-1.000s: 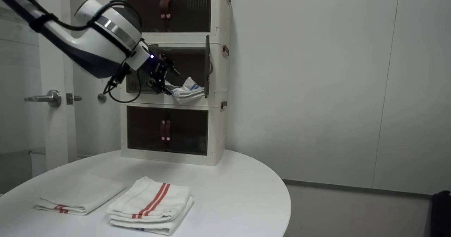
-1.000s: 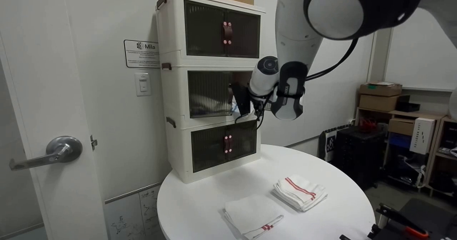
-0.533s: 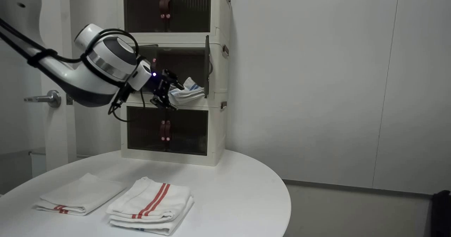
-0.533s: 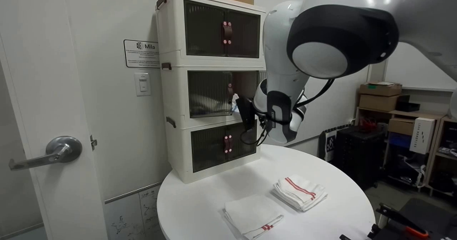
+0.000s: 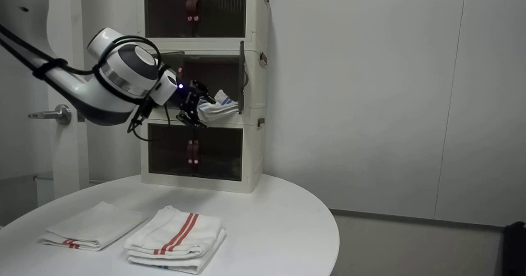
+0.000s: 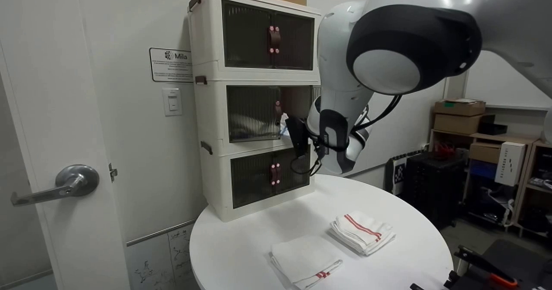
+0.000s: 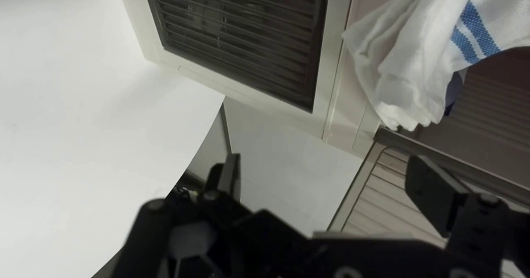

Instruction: Pick up the white and blue towel from the table and put it in the open cabinet

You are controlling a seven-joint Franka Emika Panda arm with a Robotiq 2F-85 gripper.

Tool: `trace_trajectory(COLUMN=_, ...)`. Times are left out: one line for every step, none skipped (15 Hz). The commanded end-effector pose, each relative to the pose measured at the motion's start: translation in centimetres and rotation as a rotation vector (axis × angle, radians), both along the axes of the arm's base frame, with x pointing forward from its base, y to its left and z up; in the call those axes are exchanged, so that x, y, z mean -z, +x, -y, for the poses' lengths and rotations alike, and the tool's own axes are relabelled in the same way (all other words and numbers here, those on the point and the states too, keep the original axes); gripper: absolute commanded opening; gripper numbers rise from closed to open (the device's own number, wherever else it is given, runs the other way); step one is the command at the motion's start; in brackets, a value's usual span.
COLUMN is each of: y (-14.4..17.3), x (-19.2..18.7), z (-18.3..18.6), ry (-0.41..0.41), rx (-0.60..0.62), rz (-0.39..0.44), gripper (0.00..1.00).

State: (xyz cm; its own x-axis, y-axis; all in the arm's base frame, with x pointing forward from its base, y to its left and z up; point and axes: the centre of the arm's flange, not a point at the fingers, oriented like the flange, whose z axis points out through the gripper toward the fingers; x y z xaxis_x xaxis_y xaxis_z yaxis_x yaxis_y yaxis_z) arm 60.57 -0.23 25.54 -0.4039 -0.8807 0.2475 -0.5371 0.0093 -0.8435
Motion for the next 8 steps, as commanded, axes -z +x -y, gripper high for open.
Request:
trace_trajectory(y=1.3, x=-0.6, z=-0.4, ry=0.004, rx=-0.07, rz=0.09, gripper=1.0)
trace_trajectory(y=1.8, x=-0.9, z=-0.5, ry=0.006, rx=-0.11, rz=0.13, gripper=1.0)
trace_trajectory(y=2.6, x=-1.3, z=-0.5, ry=0.003, rx=-0.151, rz=0.161, gripper=1.0)
trace_trajectory(y=3.2, x=-1.5, z=-0.6, ry=-0.003, rx=-0.186, rz=0.19, gripper=1.0)
trace_trajectory(y=3.9, x=-1.8, z=-0.3, ry=-0.01, rx=-0.218, rz=0.214, gripper=1.0)
trace_trajectory(y=4.5, x=-2.1, z=0.1, ry=-0.018, rx=-0.244, rz=0.234, gripper=1.0)
trace_trajectory(y=5.0, x=-2.5, z=0.6, ry=-0.022, rx=-0.271, rz=0.254, gripper=1.0)
trace_trajectory(y=5.5, x=-2.9, z=1.1, ry=-0.022, rx=-0.297, rz=0.279, gripper=1.0)
